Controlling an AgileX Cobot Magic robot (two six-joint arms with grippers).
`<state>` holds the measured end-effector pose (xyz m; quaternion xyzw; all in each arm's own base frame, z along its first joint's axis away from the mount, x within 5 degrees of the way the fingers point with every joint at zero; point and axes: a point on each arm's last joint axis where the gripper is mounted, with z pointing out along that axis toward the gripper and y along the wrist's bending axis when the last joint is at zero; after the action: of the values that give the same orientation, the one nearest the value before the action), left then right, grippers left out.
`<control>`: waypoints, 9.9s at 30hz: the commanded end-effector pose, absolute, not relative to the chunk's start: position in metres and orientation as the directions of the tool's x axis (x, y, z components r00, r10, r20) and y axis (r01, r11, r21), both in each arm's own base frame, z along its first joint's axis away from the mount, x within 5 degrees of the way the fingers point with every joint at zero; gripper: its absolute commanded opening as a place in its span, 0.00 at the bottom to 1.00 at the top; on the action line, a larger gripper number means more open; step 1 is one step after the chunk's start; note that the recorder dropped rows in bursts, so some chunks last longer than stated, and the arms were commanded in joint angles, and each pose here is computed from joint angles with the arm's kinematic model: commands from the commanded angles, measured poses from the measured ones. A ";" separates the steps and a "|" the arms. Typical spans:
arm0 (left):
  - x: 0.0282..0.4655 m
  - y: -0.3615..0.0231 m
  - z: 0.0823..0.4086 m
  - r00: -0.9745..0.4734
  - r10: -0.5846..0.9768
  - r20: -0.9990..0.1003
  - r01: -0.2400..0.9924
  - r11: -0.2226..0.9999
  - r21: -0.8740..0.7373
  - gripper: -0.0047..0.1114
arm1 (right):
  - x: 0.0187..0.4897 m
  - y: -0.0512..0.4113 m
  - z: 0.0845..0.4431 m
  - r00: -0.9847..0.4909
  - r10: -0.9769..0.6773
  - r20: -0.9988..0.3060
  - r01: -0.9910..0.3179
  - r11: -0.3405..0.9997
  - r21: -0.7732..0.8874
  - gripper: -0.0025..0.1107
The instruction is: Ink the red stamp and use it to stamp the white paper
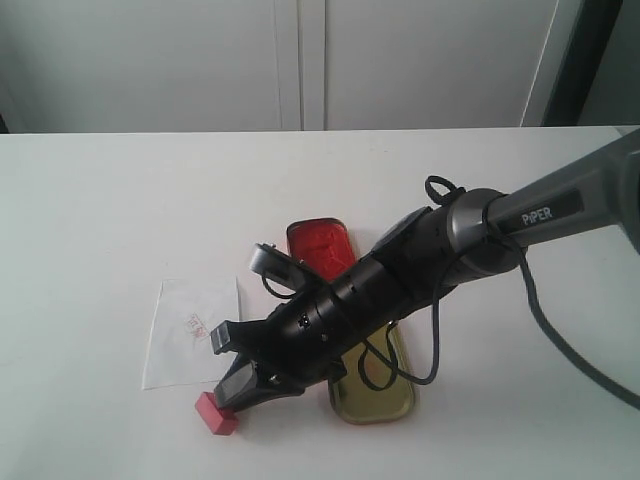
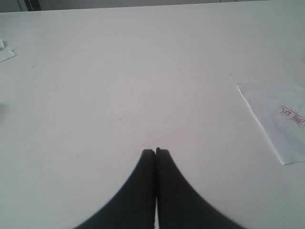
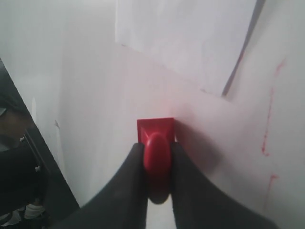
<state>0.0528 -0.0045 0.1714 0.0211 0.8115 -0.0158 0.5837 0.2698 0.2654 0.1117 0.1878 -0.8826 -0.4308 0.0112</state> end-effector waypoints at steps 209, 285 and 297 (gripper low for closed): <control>0.053 -0.005 0.170 -0.316 0.011 -0.949 0.051 0.999 -0.005 0.04 | 0.039 0.007 0.312 -0.157 0.063 -0.986 -0.184 0.979 0.092 0.02; 0.053 -0.005 0.170 -0.316 0.011 -0.949 0.051 0.999 -0.005 0.04 | 0.053 0.000 0.182 -0.256 -0.032 -0.966 -0.029 0.999 -0.026 0.02; 0.053 -0.005 0.170 -0.316 0.011 -0.949 0.051 0.999 -0.005 0.04 | 0.054 0.000 0.182 -0.255 -0.034 -0.966 -0.029 0.999 -0.027 0.02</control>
<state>0.0528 -0.0045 0.1706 0.0211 0.8122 -0.0158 0.5828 0.0533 -0.0001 0.1823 0.0162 -0.7967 -0.0037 -0.6041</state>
